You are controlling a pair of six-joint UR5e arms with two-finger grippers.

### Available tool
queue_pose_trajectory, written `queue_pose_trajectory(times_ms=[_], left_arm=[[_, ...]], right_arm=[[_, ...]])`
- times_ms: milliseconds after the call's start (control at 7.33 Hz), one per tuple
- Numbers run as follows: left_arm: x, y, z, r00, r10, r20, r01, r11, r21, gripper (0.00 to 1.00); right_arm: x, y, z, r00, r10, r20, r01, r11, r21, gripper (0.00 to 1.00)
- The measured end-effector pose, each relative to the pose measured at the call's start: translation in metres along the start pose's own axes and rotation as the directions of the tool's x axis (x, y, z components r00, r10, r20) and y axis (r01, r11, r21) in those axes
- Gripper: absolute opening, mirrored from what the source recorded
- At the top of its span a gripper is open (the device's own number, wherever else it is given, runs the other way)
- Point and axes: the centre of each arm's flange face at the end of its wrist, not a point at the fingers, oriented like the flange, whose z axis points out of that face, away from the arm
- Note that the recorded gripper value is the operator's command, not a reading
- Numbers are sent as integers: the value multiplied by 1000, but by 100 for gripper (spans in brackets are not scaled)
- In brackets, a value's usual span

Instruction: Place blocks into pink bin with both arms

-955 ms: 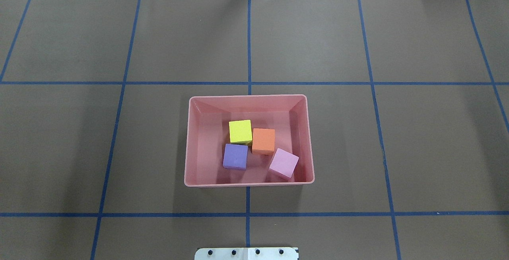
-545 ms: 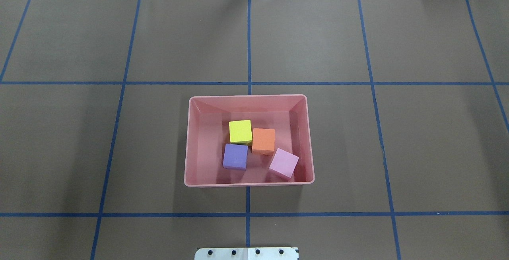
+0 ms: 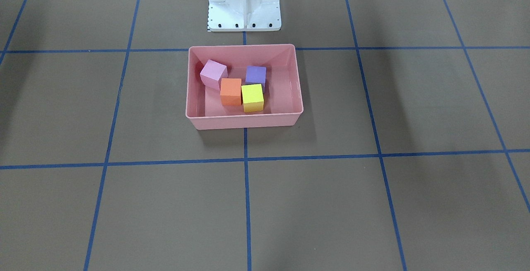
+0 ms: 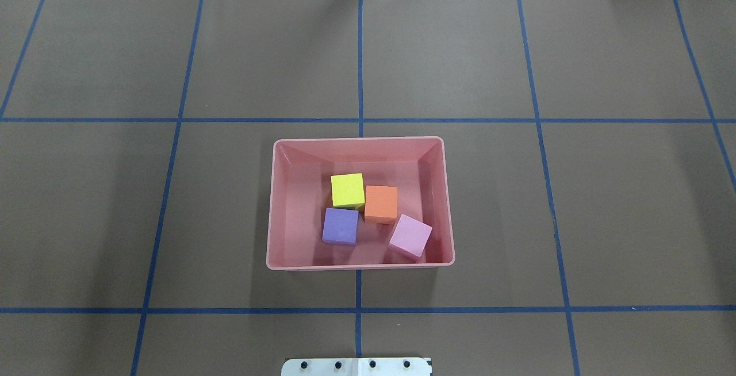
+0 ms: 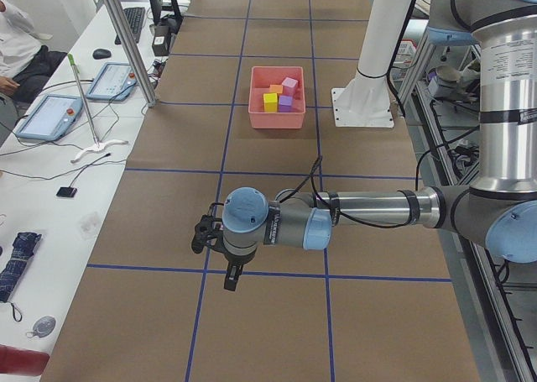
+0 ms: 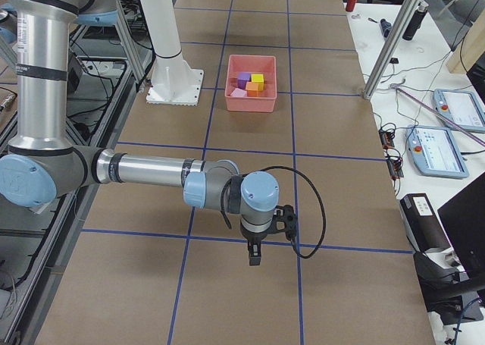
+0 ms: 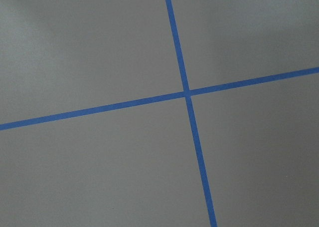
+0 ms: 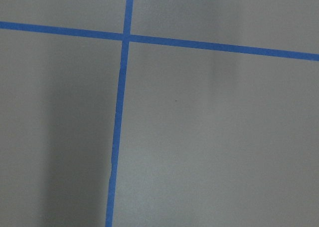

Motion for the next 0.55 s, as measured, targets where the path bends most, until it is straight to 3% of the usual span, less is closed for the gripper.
queue_pose_trajectory(times_ms=[545], left_arm=[[-1, 1, 1, 1000, -2, -1, 2, 1000, -2, 100]], right_arm=[[1, 4, 3, 1000, 4, 2, -4, 1000, -5, 100]])
